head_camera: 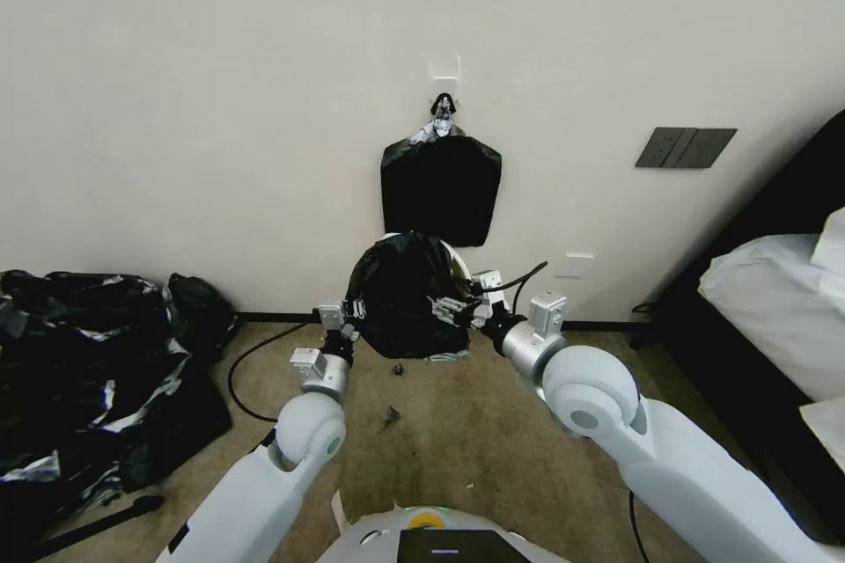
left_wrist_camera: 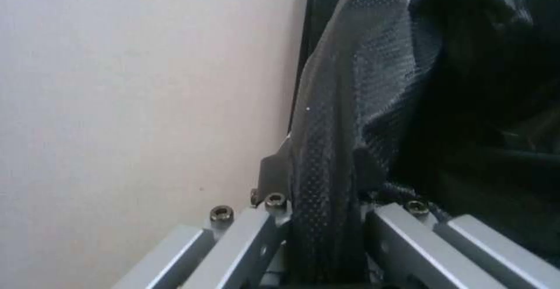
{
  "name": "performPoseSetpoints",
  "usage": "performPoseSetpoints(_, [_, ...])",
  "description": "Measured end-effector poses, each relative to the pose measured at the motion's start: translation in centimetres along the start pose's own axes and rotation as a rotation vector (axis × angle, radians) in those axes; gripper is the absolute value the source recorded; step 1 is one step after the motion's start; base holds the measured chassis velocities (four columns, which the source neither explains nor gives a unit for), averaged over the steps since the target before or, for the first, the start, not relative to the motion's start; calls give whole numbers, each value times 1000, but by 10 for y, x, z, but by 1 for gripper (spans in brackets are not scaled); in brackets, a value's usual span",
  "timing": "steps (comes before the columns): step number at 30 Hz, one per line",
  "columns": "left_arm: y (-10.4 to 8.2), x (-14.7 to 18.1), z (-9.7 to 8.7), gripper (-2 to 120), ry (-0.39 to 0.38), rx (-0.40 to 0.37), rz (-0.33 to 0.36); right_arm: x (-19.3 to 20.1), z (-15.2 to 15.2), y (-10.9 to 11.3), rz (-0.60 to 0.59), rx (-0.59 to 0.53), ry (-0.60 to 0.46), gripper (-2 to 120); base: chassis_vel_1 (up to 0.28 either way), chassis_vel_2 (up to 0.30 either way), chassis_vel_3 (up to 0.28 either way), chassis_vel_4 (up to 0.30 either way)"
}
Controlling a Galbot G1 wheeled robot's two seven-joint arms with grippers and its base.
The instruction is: Place a trash bag onto the trash bin.
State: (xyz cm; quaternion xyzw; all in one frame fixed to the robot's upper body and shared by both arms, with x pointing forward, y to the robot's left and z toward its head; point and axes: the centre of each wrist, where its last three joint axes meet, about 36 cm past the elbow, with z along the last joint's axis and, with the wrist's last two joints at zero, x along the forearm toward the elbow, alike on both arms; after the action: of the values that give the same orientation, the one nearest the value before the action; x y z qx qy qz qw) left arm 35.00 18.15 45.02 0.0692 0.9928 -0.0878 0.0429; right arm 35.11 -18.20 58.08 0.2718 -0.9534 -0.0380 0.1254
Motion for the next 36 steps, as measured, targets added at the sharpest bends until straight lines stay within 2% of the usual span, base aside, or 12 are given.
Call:
performPoseSetpoints(2, [0, 0, 0, 1, -1, 0, 3, 0, 0, 0, 1, -1, 0, 67, 0, 0, 0, 0])
performPoseSetpoints(9, [0, -1, -1, 1, -3, 4, 5, 0, 0, -1, 3, -8, -2, 36, 0, 0, 0, 0])
performPoseSetpoints(11, [0, -1, -1, 1, -3, 5, 5, 0, 0, -1, 3, -9, -3, 33, 0, 0, 0, 0])
performPoseSetpoints(13, [0, -2, -1, 1, -2, 7, 4, 0, 0, -1, 2, -14, -6, 22, 0, 0, 0, 0])
performPoseSetpoints(15, [0, -2, 0, 1, 0, 8, 3, 0, 0, -2, 1, -17, -7, 18, 0, 0, 0, 0])
performPoseSetpoints(17, [1, -3, 0, 1, 8, 21, 0, 1, -1, -2, 0, -23, -13, 8, 0, 0, 0, 0])
performPoseSetpoints(18, [1, -3, 0, 1, 8, 21, 0, 1, -1, -2, 0, -23, -13, 8, 0, 0, 0, 0])
performPoseSetpoints(20, [2, -3, 1, 1, 17, 30, -3, 2, -2, -3, 3, -26, -22, 0, 0, 0, 0, 0])
performPoseSetpoints(36, [6, -6, 4, 1, 71, 92, -18, 8, -10, -14, 58, -24, -74, 0, 0, 0, 0, 0])
